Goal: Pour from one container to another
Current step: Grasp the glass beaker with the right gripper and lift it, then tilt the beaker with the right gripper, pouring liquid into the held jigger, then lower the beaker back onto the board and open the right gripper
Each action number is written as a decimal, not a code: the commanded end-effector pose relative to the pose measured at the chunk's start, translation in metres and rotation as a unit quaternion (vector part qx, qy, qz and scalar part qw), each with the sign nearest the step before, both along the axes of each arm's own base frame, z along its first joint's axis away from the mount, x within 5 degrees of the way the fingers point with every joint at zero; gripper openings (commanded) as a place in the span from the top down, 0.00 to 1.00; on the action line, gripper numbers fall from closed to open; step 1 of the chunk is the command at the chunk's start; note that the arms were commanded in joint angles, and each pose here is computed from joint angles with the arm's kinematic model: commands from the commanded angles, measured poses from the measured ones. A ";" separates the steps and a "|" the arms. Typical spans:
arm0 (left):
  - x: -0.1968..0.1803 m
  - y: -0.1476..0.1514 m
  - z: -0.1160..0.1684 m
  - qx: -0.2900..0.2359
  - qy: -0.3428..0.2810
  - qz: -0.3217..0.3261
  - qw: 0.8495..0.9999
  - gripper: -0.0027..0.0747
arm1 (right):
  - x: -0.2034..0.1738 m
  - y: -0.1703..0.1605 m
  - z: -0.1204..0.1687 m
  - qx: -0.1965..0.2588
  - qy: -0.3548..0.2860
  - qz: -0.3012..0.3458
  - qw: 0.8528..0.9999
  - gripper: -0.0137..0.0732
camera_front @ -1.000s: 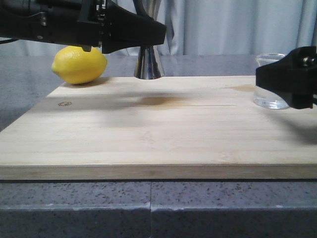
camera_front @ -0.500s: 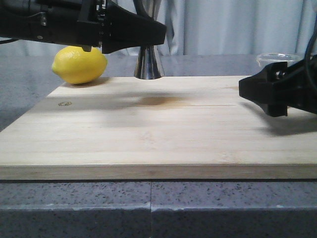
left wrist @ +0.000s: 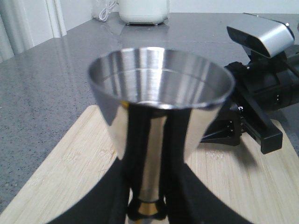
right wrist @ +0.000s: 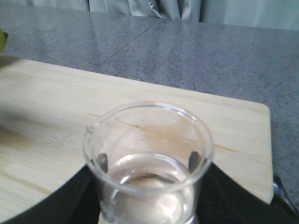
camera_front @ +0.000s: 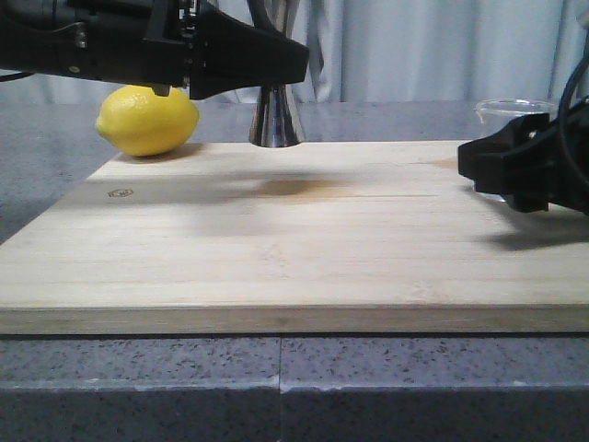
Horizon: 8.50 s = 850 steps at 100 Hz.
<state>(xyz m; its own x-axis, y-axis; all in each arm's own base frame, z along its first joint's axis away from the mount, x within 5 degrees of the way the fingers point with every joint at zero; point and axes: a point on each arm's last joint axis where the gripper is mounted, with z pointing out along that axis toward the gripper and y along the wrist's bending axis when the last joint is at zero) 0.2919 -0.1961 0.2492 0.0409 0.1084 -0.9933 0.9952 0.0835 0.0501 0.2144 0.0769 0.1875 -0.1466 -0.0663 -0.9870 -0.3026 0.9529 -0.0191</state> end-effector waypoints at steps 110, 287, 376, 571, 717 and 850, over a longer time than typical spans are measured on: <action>-0.006 -0.002 0.031 -0.070 -0.022 -0.022 0.997 0.86 | 0.042 0.020 0.100 -0.063 -0.016 0.051 0.997 0.51; -0.016 -0.024 0.027 -0.055 0.051 -0.022 0.997 0.86 | 0.011 0.064 0.208 -0.315 -0.135 0.150 0.928 0.51; -0.017 -0.024 0.028 -0.058 0.051 -0.026 0.997 0.86 | 0.017 0.074 0.207 -0.412 -0.222 0.173 0.866 0.51; -0.017 -0.024 0.028 -0.058 0.051 -0.026 0.997 0.86 | 0.021 0.076 0.204 -0.539 -0.273 0.178 0.777 0.51; -0.017 -0.024 0.028 -0.058 0.051 -0.026 0.997 0.86 | 0.022 0.074 0.203 -0.560 -0.270 0.170 0.765 0.51; -0.017 -0.024 0.027 -0.056 0.050 -0.027 0.997 0.86 | 0.031 -0.025 0.099 -0.009 -0.077 0.061 0.995 0.51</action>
<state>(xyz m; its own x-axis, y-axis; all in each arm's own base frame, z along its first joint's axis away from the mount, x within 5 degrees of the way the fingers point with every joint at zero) 0.2798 -0.2167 0.2467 -0.0813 0.1280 -0.9884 0.9954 0.0605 -0.0741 0.2500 0.0555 0.2719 -0.1182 -0.1765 -0.9772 -0.3963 0.9107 -0.1166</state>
